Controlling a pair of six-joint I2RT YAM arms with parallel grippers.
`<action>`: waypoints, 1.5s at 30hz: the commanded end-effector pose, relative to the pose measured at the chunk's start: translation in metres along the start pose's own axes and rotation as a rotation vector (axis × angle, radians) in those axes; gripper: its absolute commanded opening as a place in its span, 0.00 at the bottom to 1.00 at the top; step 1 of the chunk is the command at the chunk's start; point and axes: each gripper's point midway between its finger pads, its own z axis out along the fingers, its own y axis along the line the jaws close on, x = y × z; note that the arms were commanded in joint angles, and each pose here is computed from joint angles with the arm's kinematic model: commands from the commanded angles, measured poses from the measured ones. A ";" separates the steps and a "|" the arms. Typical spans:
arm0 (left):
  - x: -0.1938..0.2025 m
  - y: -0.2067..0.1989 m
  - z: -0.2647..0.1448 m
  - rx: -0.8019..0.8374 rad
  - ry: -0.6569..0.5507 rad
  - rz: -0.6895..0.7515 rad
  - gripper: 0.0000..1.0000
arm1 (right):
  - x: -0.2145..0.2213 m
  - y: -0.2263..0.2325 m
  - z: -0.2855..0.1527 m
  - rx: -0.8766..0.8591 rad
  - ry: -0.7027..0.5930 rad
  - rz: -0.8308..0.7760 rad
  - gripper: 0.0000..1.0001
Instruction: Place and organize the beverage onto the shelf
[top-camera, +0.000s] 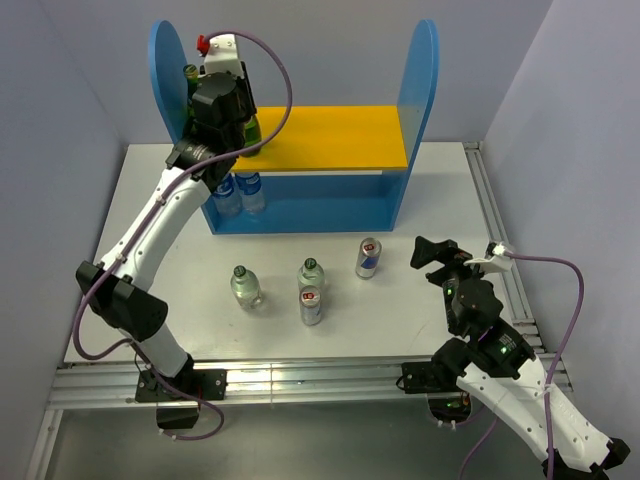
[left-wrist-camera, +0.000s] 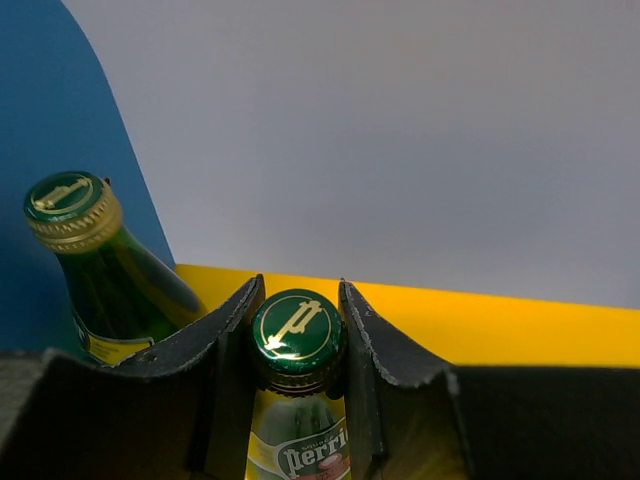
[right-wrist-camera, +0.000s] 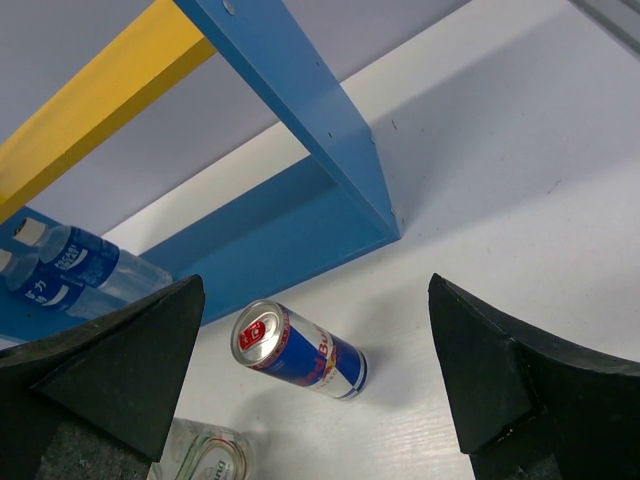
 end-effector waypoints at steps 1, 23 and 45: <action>-0.052 0.008 0.007 -0.010 -0.148 -0.075 0.00 | -0.001 0.004 0.002 -0.012 -0.014 0.021 1.00; -0.041 0.014 0.017 0.016 -0.127 -0.084 0.73 | 0.001 0.004 0.003 -0.010 -0.009 0.021 1.00; -0.001 -0.023 -0.165 0.136 0.033 -0.087 0.99 | 0.002 0.003 0.001 -0.017 -0.008 0.028 1.00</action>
